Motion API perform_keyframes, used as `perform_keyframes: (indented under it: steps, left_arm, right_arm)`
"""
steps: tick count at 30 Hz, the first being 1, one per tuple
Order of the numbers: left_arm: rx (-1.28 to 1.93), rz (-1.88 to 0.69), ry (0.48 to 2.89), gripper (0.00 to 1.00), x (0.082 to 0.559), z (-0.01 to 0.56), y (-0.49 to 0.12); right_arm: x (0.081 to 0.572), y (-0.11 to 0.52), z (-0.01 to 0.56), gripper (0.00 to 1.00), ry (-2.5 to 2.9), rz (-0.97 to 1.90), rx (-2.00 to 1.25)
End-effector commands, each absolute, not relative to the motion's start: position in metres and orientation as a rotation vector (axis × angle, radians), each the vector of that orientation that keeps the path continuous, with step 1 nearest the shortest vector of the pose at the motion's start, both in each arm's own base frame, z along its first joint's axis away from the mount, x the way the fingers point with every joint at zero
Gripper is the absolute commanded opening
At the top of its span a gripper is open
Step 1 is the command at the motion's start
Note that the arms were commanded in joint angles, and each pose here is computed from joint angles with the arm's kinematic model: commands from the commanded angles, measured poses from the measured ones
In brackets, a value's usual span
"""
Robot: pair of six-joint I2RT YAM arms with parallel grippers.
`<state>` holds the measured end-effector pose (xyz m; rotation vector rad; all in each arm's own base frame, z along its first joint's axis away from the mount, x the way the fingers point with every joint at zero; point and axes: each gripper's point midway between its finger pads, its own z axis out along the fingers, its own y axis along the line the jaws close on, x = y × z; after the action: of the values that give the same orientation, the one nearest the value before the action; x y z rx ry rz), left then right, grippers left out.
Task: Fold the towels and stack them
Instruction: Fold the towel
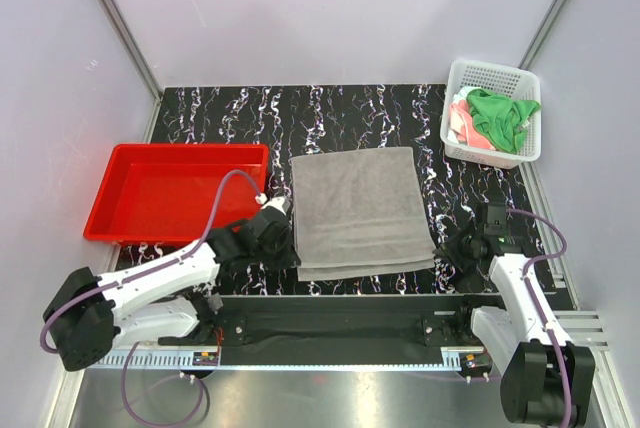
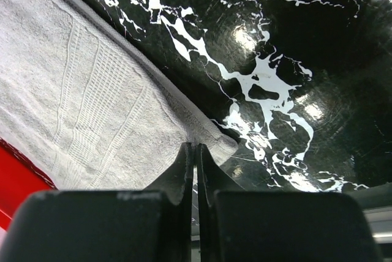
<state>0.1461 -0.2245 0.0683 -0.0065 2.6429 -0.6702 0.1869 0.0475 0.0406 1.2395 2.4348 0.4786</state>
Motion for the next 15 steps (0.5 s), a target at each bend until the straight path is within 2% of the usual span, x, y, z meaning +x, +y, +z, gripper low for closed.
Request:
perform_keyframes:
  steps: [1,2,4,5,6,8,9,10,12,13,15]
  left_arm:
    - [0.019,-0.704,2.688,0.00,0.134,0.060,-0.225]
    - [0.017,-0.721,2.695,0.00,0.132,0.057,-0.227]
    - [0.023,-0.745,2.702,0.00,0.128,0.051,-0.231]
    - [0.025,-0.744,2.719,0.00,0.125,0.046,-0.230]
    - [0.033,-0.741,2.729,0.00,0.124,0.043,-0.231]
    - [0.046,-0.735,2.739,0.01,0.121,0.041,-0.231]
    - [0.051,-0.740,2.738,0.07,0.122,0.042,-0.233]
    - [0.056,-0.734,2.740,0.26,0.121,0.043,-0.232]
    - [0.068,-0.723,2.721,0.40,0.126,0.051,-0.233]
    - [0.077,-0.714,2.714,0.50,0.127,0.055,-0.233]
    - [0.103,-0.664,2.708,0.54,0.131,0.061,-0.228]
  right_arm:
    - [0.183,0.047,0.043,0.00,2.444,0.468,1.180]
    - [0.181,0.048,0.043,0.02,2.438,0.477,1.194]
    - [0.178,0.048,0.043,0.13,2.424,0.476,1.209]
    - [0.177,0.045,0.043,0.20,2.420,0.456,1.214]
    - [0.175,0.045,0.042,0.33,2.423,0.452,1.221]
    - [0.176,0.042,0.043,0.39,2.416,0.432,1.241]
    - [0.178,0.042,0.045,0.42,2.406,0.432,1.243]
    - [0.180,0.042,0.046,0.42,2.397,0.437,1.249]
    - [0.193,0.040,0.059,0.43,2.361,0.452,1.230]
    - [0.199,0.040,0.064,0.42,2.347,0.462,1.210]
    - [0.220,0.043,0.079,0.39,2.308,0.514,1.145]
